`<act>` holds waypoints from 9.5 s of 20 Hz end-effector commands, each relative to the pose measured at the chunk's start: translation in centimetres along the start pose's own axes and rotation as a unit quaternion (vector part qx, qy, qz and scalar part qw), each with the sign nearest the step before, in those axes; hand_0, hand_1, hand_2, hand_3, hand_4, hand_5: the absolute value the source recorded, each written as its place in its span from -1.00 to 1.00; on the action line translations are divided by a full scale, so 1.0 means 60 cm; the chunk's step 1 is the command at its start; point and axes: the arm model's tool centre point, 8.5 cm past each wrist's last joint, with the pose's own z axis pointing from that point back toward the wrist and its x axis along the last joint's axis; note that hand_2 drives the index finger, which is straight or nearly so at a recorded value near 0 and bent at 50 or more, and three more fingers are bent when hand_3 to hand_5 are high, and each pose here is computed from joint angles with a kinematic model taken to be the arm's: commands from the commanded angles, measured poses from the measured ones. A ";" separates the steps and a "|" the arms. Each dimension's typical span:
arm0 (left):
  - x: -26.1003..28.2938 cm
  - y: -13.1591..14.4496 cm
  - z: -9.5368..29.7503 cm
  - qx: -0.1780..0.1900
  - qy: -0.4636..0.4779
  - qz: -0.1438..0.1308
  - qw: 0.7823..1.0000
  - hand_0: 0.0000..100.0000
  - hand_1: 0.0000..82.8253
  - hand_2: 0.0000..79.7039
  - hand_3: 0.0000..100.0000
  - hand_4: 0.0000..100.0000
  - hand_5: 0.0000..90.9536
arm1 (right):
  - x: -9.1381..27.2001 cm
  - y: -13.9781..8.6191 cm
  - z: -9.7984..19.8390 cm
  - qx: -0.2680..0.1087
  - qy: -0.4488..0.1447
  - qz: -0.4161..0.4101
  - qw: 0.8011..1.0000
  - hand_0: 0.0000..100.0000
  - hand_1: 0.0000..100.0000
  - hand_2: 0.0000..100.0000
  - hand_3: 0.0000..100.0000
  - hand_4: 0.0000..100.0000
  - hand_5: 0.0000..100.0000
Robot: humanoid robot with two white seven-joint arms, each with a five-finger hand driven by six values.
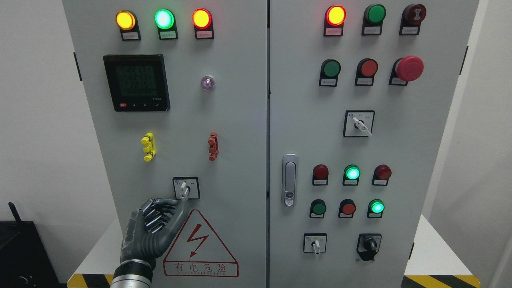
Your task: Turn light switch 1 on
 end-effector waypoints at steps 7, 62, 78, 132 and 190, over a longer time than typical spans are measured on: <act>0.011 -0.012 -0.007 -0.005 0.004 -0.011 1.000 -0.75 0.70 0.33 0.47 0.68 0.72 | 0.000 0.000 0.000 0.001 0.001 -0.012 1.000 -1.00 -1.00 -1.00 -1.00 -1.00 -1.00; 0.016 -0.031 -0.021 0.004 0.033 -0.019 0.999 -0.68 0.65 0.43 0.53 0.72 0.78 | 0.000 0.000 0.000 0.001 0.001 -0.012 1.000 -1.00 -1.00 -1.00 -1.00 -1.00 -1.00; 0.019 -0.030 -0.025 0.009 0.036 -0.019 0.999 -0.65 0.55 0.47 0.56 0.74 0.79 | 0.000 0.000 0.000 0.001 0.000 -0.012 1.000 -1.00 -1.00 -1.00 -1.00 -1.00 -1.00; 0.021 -0.038 -0.031 0.016 0.035 -0.032 0.999 -0.23 0.39 0.52 0.66 0.81 0.85 | 0.000 0.000 0.000 0.001 0.001 -0.012 1.000 -1.00 -1.00 -1.00 -1.00 -1.00 -1.00; 0.017 -0.039 -0.024 0.014 0.033 -0.027 0.999 -0.64 -0.02 0.58 0.74 0.84 0.87 | 0.000 0.000 0.000 0.001 0.001 -0.012 1.000 -1.00 -1.00 -1.00 -1.00 -1.00 -1.00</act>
